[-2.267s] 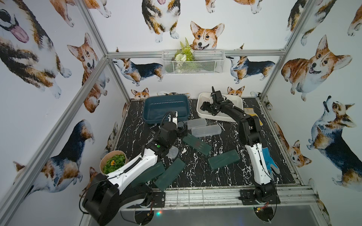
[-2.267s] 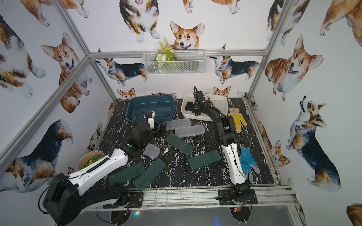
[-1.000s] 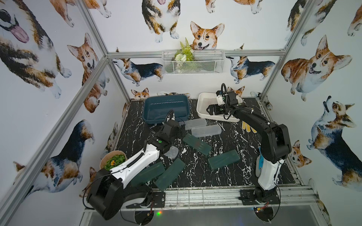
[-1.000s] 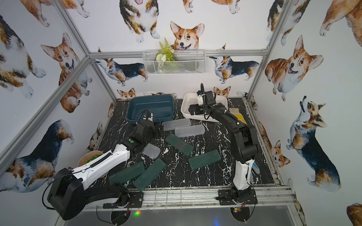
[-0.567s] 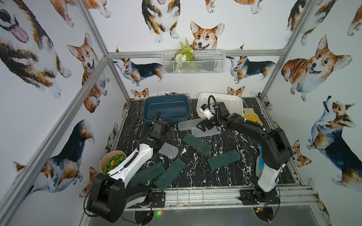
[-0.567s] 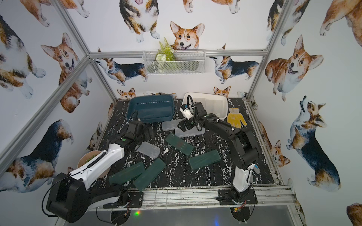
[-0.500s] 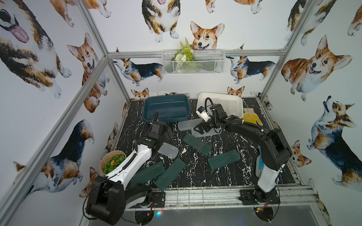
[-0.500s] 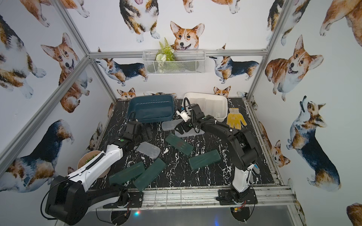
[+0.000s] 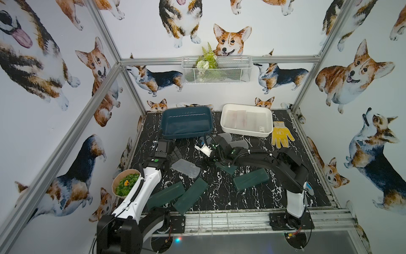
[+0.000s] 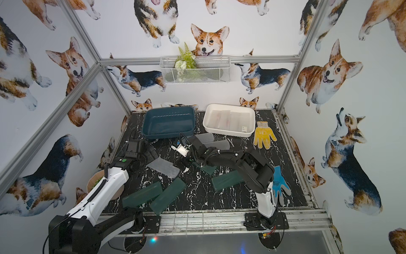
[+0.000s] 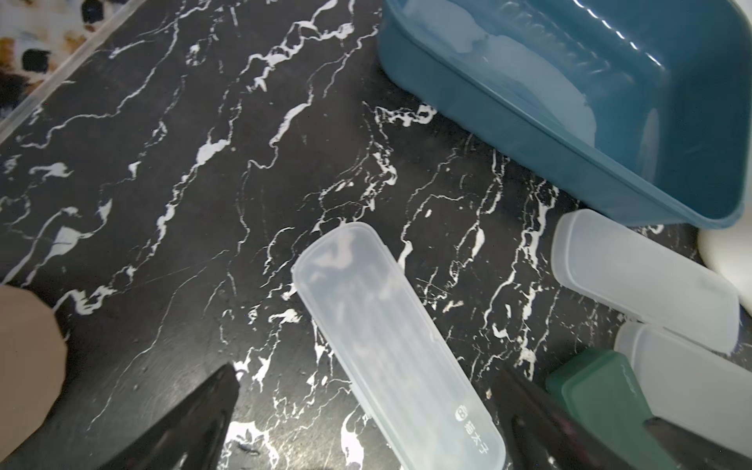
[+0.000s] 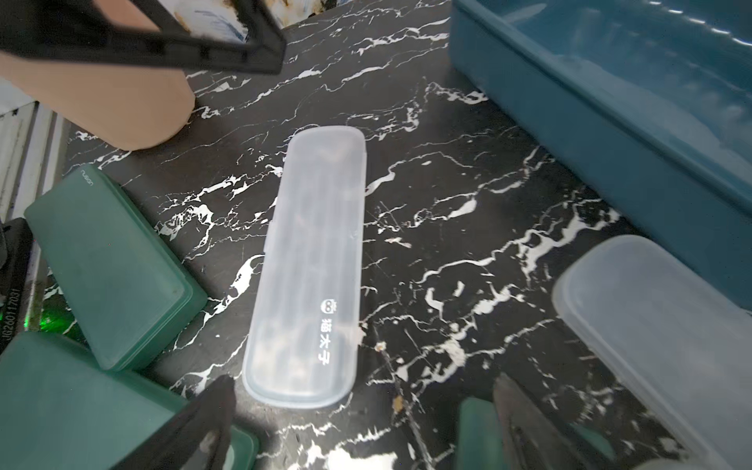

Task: Place the pencil cases by color into the storage box
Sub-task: Pick up the pencil case from the center of the board.

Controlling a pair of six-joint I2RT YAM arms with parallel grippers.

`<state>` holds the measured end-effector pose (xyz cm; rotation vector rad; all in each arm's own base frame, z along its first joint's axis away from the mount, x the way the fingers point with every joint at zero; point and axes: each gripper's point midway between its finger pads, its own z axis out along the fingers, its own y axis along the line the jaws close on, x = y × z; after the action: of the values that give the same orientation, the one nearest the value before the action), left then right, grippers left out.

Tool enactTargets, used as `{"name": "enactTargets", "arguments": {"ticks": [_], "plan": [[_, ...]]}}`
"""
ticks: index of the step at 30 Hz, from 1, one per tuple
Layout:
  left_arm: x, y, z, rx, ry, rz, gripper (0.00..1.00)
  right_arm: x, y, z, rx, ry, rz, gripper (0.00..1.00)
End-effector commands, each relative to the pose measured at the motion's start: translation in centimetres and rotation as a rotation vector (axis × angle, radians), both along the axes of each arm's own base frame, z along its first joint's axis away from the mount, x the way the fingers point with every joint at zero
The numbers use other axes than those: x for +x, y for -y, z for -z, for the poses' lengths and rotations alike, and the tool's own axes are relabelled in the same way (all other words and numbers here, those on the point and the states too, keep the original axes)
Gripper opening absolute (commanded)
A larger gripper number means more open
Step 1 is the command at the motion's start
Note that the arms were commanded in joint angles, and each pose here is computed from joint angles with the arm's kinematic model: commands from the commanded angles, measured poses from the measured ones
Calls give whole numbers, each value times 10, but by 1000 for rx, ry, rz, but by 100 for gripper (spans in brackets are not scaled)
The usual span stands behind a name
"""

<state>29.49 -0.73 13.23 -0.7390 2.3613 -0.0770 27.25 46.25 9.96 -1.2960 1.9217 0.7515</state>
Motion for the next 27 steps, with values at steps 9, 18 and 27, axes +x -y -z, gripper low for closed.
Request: {"name": "enactTargets", "arguments": {"ticks": [9, 18, 27], "plan": [[4, -13, 2, -64, 4, -65, 100, -10, -45, 26, -13, 33, 38, 99], [8, -16, 8, -79, 11, -92, 100, -17, -62, 54, -70, 16, 17, 100], [8, -20, 13, -86, 12, -118, 100, -18, -68, 80, -133, 16, 20, 100]]}}
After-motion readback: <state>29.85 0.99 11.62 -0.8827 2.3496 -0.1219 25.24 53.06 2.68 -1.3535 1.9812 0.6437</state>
